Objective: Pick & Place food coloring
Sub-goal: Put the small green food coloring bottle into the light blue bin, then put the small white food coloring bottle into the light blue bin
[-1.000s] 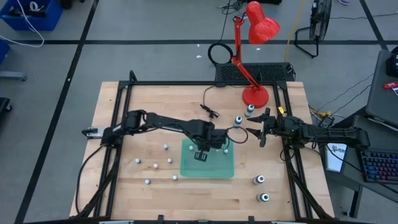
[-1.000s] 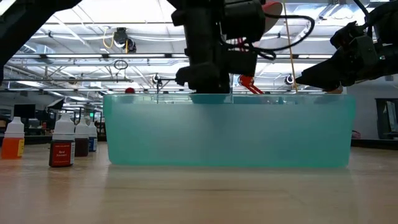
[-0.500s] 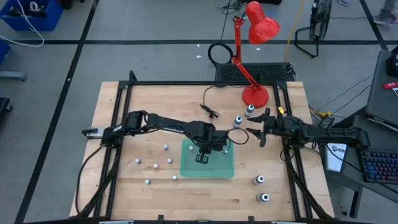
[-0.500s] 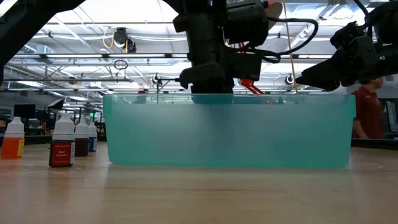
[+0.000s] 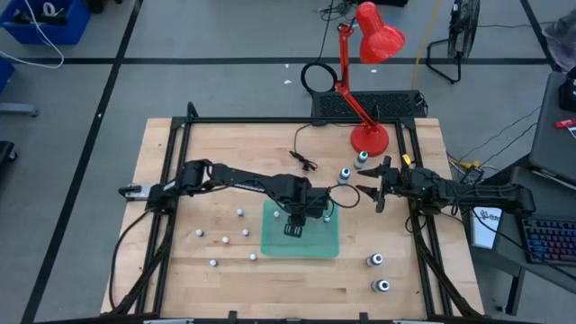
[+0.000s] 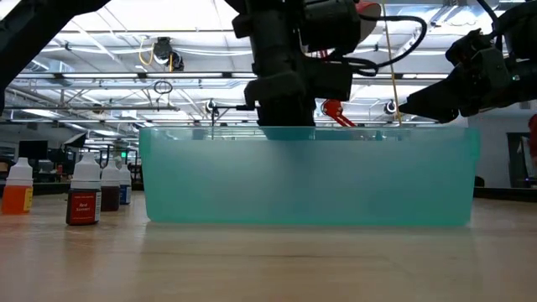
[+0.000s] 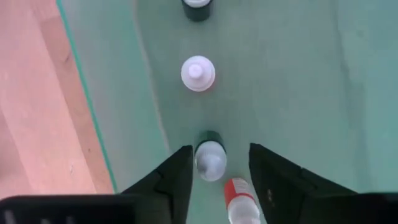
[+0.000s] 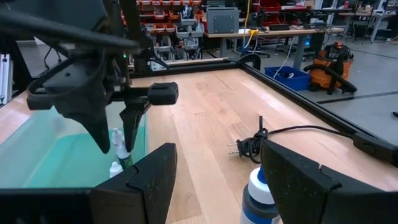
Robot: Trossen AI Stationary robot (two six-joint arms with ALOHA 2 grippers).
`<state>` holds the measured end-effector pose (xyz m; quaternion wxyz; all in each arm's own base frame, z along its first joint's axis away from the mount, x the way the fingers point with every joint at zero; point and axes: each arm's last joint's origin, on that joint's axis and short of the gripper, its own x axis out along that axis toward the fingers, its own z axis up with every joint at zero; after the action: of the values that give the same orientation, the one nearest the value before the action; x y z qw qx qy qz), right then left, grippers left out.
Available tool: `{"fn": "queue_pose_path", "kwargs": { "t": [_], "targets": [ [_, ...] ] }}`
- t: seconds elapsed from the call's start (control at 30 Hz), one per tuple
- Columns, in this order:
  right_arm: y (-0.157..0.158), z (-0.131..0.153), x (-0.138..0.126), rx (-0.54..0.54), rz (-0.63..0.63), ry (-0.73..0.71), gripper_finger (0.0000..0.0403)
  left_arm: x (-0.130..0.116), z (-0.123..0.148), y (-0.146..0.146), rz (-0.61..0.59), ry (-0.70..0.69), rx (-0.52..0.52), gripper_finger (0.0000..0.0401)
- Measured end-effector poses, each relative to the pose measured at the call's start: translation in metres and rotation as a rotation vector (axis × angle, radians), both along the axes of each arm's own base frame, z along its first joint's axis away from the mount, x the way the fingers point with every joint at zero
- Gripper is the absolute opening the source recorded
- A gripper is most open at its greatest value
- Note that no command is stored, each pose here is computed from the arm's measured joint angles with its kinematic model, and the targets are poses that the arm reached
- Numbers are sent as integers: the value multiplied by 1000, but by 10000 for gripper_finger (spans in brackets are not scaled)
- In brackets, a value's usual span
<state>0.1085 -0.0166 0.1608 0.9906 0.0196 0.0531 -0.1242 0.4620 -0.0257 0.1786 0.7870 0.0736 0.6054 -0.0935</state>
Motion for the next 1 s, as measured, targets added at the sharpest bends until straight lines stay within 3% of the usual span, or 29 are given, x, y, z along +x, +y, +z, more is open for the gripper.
{"fn": "queue_pose_path", "kwargs": {
  "t": [0.3, 0.47, 0.6, 0.7, 1.0],
  "targets": [
    [0, 0, 0, 0, 0, 0, 222, -21, 41, 3, 37, 14, 66, 194],
    [0, 0, 0, 0, 0, 0, 222, -54, 57, 5, 185, 221, 58, 184],
    [0, 0, 0, 0, 0, 0, 222, -84, 43, 8, 305, 431, 116, 174],
    [0, 0, 0, 0, 0, 0, 222, -103, 38, 10, 367, 473, 109, 170],
    [0, 0, 0, 0, 0, 0, 222, -149, 37, 19, 487, 286, -9, 172]
  ]
}}
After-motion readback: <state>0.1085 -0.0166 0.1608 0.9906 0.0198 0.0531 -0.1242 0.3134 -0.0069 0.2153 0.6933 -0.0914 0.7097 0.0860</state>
